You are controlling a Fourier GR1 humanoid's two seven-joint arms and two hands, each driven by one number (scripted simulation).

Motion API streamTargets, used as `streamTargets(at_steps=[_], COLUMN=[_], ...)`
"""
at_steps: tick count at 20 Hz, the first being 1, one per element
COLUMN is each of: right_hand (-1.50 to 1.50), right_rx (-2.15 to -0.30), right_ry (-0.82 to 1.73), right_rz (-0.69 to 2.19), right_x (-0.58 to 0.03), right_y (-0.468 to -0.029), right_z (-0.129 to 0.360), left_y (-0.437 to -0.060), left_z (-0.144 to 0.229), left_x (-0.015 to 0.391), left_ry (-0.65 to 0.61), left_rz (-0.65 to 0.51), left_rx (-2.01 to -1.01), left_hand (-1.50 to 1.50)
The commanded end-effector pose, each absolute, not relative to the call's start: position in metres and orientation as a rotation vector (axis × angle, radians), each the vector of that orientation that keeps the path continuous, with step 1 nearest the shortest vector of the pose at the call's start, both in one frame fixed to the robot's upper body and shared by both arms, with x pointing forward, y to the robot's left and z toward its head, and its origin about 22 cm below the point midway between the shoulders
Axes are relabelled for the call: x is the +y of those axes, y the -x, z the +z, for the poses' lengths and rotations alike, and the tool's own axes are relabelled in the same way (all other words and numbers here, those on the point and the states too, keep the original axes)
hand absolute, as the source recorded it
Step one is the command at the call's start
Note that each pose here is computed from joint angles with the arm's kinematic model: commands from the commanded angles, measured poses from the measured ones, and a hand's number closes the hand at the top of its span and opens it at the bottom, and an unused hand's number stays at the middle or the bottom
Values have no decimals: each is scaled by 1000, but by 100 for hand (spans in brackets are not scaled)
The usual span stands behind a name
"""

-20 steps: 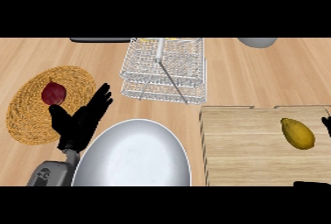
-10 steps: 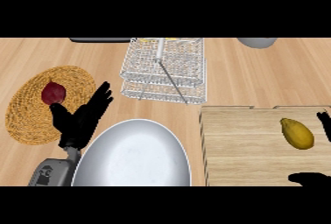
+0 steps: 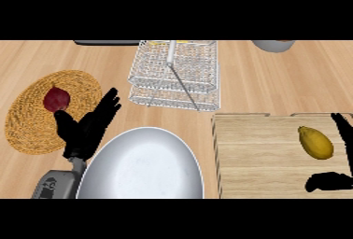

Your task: Pick the lemon from the tray and place it in the tiered basket

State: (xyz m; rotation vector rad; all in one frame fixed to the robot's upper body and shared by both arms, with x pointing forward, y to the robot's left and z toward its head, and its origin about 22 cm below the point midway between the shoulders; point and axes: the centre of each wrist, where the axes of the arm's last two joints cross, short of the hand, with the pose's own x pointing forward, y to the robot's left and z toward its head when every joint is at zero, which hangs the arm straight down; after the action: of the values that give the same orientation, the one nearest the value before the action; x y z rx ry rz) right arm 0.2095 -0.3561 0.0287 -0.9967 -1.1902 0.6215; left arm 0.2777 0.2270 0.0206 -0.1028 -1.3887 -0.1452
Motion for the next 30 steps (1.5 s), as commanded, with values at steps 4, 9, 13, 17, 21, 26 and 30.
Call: streamTargets(at_steps=[4, 9, 13, 17, 21, 26, 30], right_hand=[-150, 150, 150, 150, 150, 150, 150], right_rx=[-1193, -1207, -1308, -1317, -1372, -1098, -951], right_ry=[985, 899, 918, 933, 956, 959, 978], right_rz=[600, 692, 729, 752, 701, 732, 724], right_x=[-359, -346, -362, -347, -331, -262, -233], right_y=[-239, -232, -249, -235, -245, -217, -207], right_z=[14, -16, 1, -14, -3, -11, -2], left_y=[-274, -283, -273, -274, -270, -275, -273], left_z=[30, 33, 19, 16, 20, 21, 23], left_x=[209, 234, 217, 233, 222, 229, 229], left_ry=[101, 99, 109, 96, 113, 110, 90], left_rz=[-161, -144, -127, -149, -144, -144, -160], left_rx=[-1388, -1385, -1393, -1379, -1388, -1365, -1384], left_hand=[0, 0, 0, 0, 0, 0, 0])
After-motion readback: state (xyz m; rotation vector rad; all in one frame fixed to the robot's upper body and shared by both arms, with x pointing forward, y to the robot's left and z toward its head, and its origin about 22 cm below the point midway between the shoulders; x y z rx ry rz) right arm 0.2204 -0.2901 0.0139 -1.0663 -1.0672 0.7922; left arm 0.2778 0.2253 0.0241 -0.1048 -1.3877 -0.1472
